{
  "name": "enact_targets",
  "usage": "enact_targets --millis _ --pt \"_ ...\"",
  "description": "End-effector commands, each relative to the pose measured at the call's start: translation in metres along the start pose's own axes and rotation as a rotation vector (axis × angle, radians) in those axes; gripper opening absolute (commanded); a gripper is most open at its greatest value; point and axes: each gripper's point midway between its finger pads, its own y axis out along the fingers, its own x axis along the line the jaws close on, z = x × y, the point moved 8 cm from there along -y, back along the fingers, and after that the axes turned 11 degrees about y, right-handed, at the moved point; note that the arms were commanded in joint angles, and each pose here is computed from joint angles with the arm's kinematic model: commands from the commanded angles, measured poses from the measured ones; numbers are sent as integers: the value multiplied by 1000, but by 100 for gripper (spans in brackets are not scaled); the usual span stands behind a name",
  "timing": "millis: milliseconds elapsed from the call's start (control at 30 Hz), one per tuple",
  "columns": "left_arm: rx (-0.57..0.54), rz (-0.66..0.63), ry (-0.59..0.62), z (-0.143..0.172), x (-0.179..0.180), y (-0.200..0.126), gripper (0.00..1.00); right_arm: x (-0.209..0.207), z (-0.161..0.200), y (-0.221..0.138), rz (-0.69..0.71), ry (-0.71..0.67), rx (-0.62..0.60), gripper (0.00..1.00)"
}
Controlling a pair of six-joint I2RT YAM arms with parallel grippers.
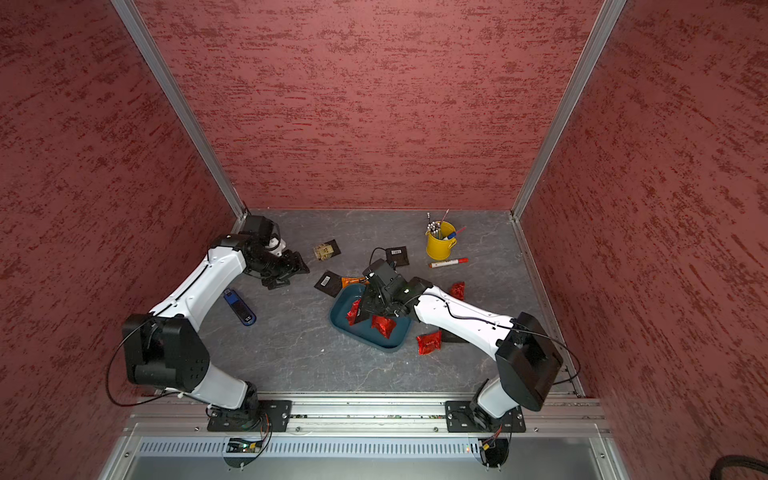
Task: Put the tea bags into the storage box
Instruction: Place the tea bag in the storage box, then pick up the tea bag from the center of the board.
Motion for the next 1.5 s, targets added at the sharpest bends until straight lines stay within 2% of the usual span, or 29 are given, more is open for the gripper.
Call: enact_targets --millis 0,67,200,300,633,767,833,900,1067,1167,1267,1467 --pt "-39 27 57 -17 -9 1 75 -10 -4 9 28 43 0 1" --pt "-35 25 65 -20 -9 5 76 -12 -5 10 42 46 3 10" --pt "-22 10 76 -28 -8 15 76 -16 -8 4 93 36 -16 44" --pt "-8 0 80 -35 -6 25 76 -16 -10 -4 109 26 -33 56" --pt "-9 -43 129 -63 -10 53 76 1 -27 -50 173 -65 -142 78" --pt "-14 -54 138 -77 -9 67 75 17 -42 -45 124 -97 -129 79" --pt "-28 -53 140 -85 -9 72 71 28 -51 -41 85 -116 -121 79" --pt "-53 -45 145 -94 -10 76 60 40 -61 -35 48 -127 -109 79" --pt "-76 -60 141 -114 -6 96 16 73 -82 -2 -24 -126 -79 79" --pt "-79 -68 137 -122 -2 111 4 91 -94 22 -51 -102 -70 79" --pt "-90 -59 123 -131 3 121 0 105 -104 48 -93 -58 -55 79" --pt "-85 -61 89 -145 20 133 0 119 -119 105 -112 53 -25 78"
